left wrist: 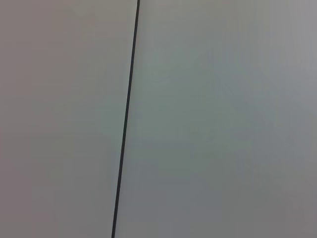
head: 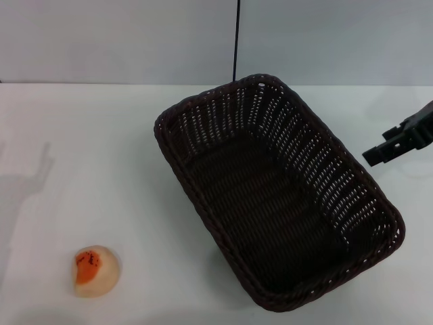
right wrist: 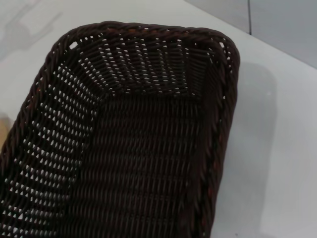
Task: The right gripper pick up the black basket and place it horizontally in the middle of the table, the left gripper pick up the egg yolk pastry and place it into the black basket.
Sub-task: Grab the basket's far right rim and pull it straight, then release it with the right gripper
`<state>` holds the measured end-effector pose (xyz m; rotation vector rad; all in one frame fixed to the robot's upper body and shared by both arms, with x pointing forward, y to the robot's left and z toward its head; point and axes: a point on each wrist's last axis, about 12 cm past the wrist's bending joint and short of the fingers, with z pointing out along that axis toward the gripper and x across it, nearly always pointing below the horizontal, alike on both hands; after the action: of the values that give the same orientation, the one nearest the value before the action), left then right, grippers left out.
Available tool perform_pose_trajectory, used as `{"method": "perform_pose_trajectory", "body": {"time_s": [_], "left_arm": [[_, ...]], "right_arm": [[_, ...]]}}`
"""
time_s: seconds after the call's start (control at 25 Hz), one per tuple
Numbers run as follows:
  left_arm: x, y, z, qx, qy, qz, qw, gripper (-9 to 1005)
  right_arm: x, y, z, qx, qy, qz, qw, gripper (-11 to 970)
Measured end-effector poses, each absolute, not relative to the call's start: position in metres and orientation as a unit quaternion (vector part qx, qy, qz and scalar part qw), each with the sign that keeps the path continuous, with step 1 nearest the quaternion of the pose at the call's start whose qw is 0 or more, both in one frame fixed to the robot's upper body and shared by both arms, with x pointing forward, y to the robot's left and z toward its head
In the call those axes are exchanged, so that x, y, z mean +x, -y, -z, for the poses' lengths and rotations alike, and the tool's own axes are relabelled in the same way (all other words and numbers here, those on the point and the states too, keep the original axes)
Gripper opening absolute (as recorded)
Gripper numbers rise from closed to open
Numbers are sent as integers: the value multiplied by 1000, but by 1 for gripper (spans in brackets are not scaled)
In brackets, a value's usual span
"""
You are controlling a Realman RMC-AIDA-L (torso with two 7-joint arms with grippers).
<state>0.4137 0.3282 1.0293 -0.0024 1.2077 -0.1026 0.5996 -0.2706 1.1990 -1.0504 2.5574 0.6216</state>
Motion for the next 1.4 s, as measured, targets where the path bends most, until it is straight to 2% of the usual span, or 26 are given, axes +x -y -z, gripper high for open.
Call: {"method": "perform_pose_trajectory", "body": {"time_s": [0.64, 0.96, 1.4], "left_arm": [[421, -326, -1027, -4, -579, 50, 814, 789], [423, -326, -1026, -4, -584, 49, 810, 786], [422, -326, -1024, -4, -589, 49, 807, 783]], "right_arm": [[606, 237, -1161, -366, -888, -251, 119, 661], [606, 230, -1156, -371, -887, -254, 104, 626], [605, 235, -1159, -360, -888, -267, 104, 231]]}}
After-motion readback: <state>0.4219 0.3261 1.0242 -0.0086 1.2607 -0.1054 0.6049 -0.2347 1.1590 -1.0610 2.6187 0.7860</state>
